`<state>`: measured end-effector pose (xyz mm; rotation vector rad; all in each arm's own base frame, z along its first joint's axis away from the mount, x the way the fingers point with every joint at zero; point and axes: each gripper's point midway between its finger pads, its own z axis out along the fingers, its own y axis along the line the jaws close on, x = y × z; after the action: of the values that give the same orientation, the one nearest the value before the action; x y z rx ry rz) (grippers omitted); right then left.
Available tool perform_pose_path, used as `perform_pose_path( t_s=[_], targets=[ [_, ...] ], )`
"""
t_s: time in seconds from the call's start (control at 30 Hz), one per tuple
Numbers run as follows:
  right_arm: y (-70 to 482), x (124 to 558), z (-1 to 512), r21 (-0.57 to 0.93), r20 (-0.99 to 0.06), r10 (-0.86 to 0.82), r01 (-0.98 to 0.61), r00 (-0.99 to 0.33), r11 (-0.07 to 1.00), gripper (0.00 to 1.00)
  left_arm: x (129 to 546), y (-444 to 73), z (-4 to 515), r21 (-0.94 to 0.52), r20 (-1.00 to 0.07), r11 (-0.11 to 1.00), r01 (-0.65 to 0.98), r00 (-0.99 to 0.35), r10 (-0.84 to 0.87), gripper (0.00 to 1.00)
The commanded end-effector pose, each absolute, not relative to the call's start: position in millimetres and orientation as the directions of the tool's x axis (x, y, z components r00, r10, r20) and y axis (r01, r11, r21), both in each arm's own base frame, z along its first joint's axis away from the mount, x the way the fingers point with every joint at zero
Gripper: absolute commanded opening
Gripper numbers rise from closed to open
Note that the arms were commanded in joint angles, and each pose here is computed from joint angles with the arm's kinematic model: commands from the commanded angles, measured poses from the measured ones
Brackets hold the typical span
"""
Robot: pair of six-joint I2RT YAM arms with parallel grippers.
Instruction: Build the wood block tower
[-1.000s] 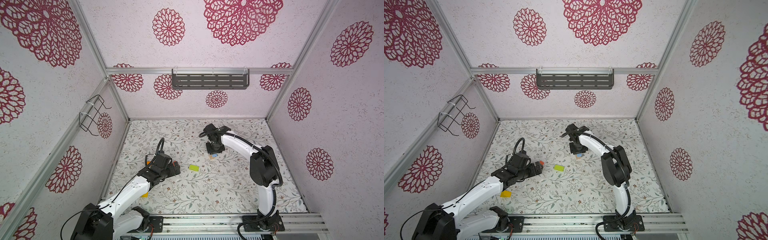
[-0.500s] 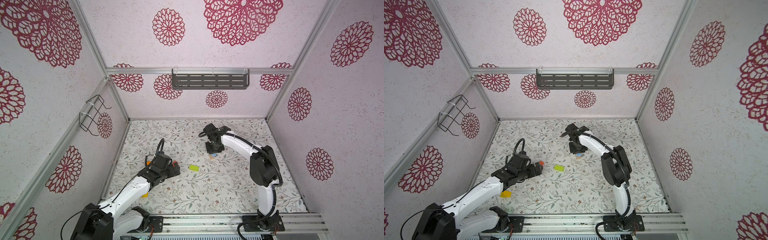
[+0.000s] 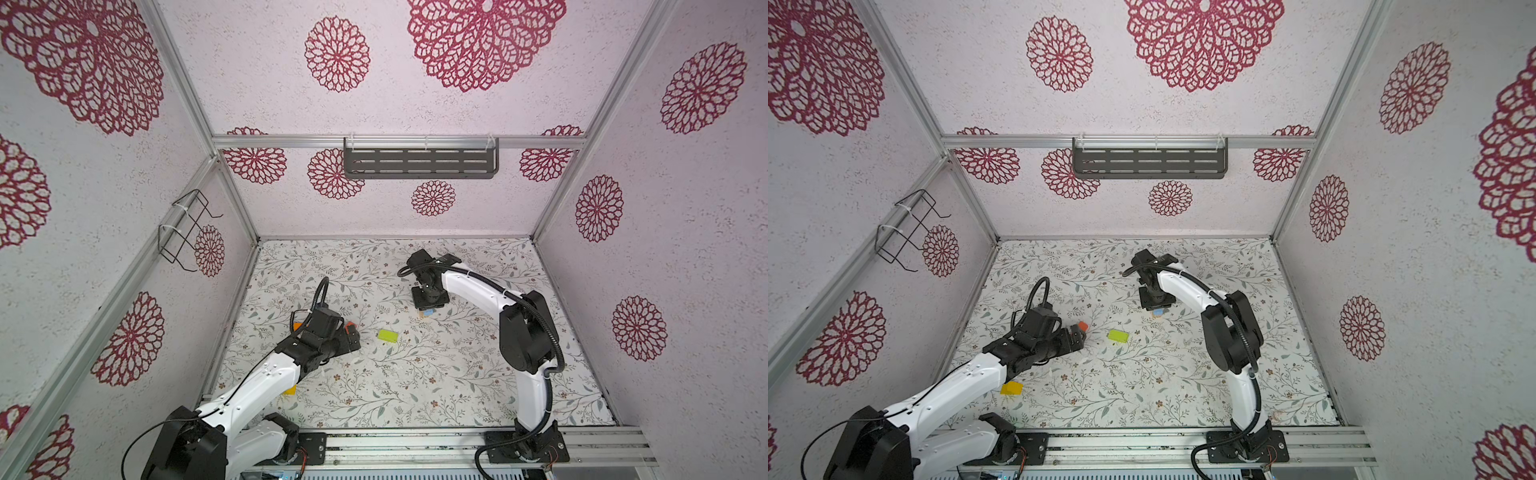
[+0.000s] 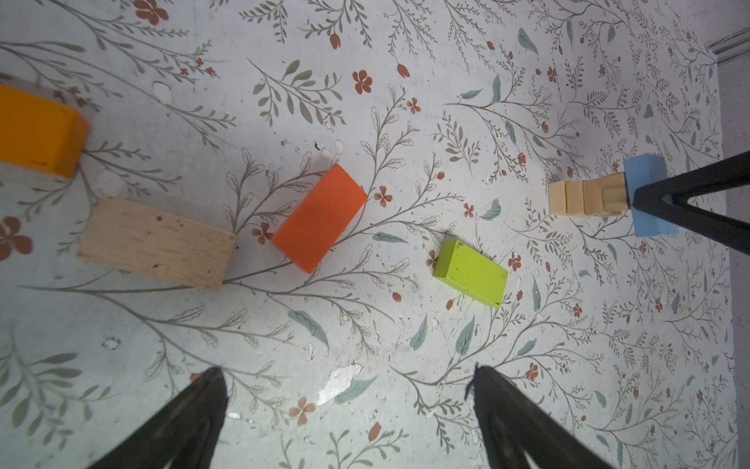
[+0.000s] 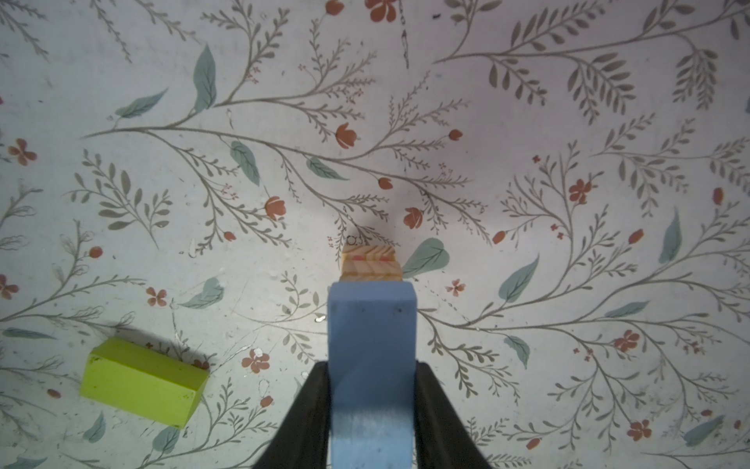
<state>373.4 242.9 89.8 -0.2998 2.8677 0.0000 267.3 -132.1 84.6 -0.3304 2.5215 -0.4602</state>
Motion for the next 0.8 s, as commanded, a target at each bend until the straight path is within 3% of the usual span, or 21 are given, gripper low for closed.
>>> perform_pose_path(
  t_s=[0.0, 0.77],
  targets=[
    [241.7, 367.9, 112.8, -0.018, -0.289, -0.203, -0.207, -0.935, 0.978, 0.34, 268.9, -131.9, 85.6, -0.398, -0.478, 0.908, -0.135, -0.814, -0.331, 0.97],
    [240.5, 375.4, 135.8, -0.029, -0.347, -0.201, -0.204, -0.916, 0.979, 0.48, 269.4, -133.6, 94.6, -0.408, -0.486, 0.905, -0.121, -0.81, -0.328, 0.97]
  ],
)
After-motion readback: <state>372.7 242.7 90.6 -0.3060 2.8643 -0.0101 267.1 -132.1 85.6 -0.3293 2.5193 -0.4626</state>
